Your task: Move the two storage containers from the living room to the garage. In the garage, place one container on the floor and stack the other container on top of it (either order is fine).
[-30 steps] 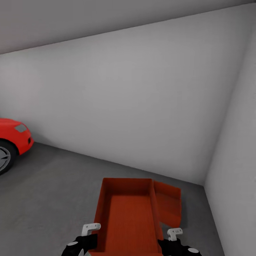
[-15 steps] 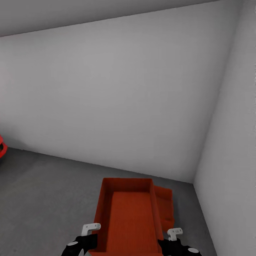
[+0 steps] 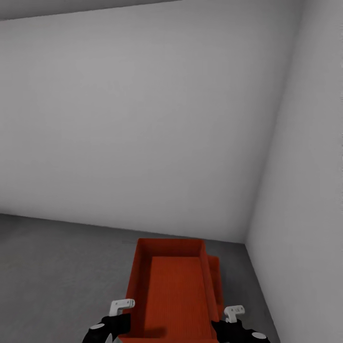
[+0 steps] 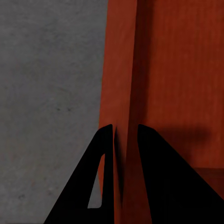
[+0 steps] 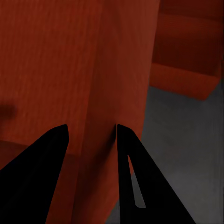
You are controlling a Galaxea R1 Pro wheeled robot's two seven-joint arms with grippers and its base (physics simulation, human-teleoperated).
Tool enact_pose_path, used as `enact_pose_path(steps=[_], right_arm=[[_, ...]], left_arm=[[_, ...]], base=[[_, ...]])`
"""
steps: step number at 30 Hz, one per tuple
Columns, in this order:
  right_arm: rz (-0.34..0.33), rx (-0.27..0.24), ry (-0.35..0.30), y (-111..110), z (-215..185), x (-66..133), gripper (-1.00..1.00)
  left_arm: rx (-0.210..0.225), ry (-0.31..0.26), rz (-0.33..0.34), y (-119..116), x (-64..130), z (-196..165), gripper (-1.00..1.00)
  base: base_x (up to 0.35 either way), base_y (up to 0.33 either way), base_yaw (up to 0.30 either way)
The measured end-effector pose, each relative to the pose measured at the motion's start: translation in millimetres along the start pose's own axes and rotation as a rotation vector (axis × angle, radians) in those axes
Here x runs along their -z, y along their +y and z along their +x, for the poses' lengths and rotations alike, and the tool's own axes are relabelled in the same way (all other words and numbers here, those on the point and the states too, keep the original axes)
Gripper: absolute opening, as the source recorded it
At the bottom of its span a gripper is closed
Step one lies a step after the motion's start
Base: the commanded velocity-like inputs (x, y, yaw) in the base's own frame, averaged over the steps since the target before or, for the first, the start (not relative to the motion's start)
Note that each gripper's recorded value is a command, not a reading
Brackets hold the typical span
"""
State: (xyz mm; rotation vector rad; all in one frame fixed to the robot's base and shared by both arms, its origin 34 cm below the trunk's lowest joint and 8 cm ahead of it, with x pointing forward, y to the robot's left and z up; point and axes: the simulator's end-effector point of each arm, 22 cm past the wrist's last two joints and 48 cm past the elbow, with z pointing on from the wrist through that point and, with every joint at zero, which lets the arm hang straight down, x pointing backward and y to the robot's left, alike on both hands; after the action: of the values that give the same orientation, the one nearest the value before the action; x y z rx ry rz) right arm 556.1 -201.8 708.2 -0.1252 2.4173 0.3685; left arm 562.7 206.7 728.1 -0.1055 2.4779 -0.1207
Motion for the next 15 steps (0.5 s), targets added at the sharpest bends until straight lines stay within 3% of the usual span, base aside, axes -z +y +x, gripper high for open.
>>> enact_pose_path(steps=[15], right_arm=[[0.000, -0.005, 0.017, -0.7, 8.2, -2.8, -1.00]], left_arm=[[0.001, 0.018, -0.002, 1.2, -3.5, 7.7, -1.00]], base=[[0.325, 0.000, -0.212]])
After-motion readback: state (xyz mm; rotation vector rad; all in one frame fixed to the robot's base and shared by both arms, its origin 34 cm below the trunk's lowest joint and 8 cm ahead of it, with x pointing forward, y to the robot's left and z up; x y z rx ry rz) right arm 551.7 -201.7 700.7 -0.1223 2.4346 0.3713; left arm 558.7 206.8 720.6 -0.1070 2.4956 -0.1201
